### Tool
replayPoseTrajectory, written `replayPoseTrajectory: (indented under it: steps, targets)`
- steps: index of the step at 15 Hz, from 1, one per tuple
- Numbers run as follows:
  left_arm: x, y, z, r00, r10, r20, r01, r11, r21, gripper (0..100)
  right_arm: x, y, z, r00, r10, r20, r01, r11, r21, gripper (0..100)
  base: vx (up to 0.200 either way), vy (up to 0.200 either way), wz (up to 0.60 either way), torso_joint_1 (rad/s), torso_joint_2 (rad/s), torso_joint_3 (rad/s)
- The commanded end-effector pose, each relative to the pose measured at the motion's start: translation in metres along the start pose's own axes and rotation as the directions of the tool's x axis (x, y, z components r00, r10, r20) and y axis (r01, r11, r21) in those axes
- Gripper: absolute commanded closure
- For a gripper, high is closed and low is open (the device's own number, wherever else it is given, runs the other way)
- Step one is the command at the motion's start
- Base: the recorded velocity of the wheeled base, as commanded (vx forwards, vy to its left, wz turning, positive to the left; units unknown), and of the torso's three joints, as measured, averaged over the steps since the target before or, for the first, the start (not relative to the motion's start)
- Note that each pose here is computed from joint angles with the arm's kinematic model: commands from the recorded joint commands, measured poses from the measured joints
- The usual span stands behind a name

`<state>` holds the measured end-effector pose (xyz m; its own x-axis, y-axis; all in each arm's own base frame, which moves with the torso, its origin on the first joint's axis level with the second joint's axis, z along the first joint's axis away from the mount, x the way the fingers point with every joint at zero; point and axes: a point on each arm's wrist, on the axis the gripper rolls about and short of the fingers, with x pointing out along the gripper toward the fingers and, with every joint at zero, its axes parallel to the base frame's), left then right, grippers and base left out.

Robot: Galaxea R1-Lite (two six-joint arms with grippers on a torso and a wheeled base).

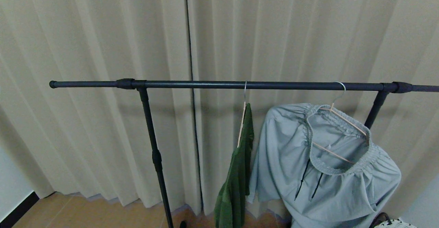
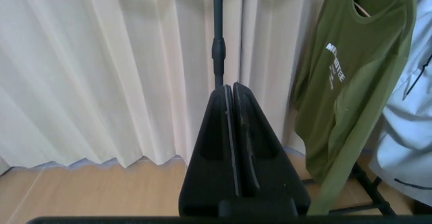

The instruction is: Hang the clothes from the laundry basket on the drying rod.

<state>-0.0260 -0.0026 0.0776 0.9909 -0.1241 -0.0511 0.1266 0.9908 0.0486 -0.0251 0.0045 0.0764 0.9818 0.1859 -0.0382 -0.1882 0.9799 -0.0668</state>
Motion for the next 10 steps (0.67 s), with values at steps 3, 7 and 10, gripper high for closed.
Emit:
replayPoseTrajectory:
  steps: [3,7,10]
  targets:
    - [0.0,0.0,-0.0002,1.0,0.0,-0.001,0.0,1.0,0.0,100,0.0001,0.0001,0.0,1.0,0.003,-0.001,-0.003,1.0,-0.001,0,0.0,0.0,0.0,0.0,0.0,0.0]
    - [-0.0001,0.0,0.0002,1.0,0.0,0.001,0.0,1.0,0.0,100,0.0001,0.0,0.0003,1.0,0.001,0.002,-0.002,1.0,0.003,0,0.0,0.0,0.0,0.0,0.0,0.0]
    - [-0.0001,0.0,0.0002,1.0,0.0,0.001,0.0,1.0,0.0,100,0.0001,0.0,0.0001,1.0,0.002,0.001,-0.002,1.0,-0.001,0,0.0,0.0,0.0,0.0,0.0,0.0]
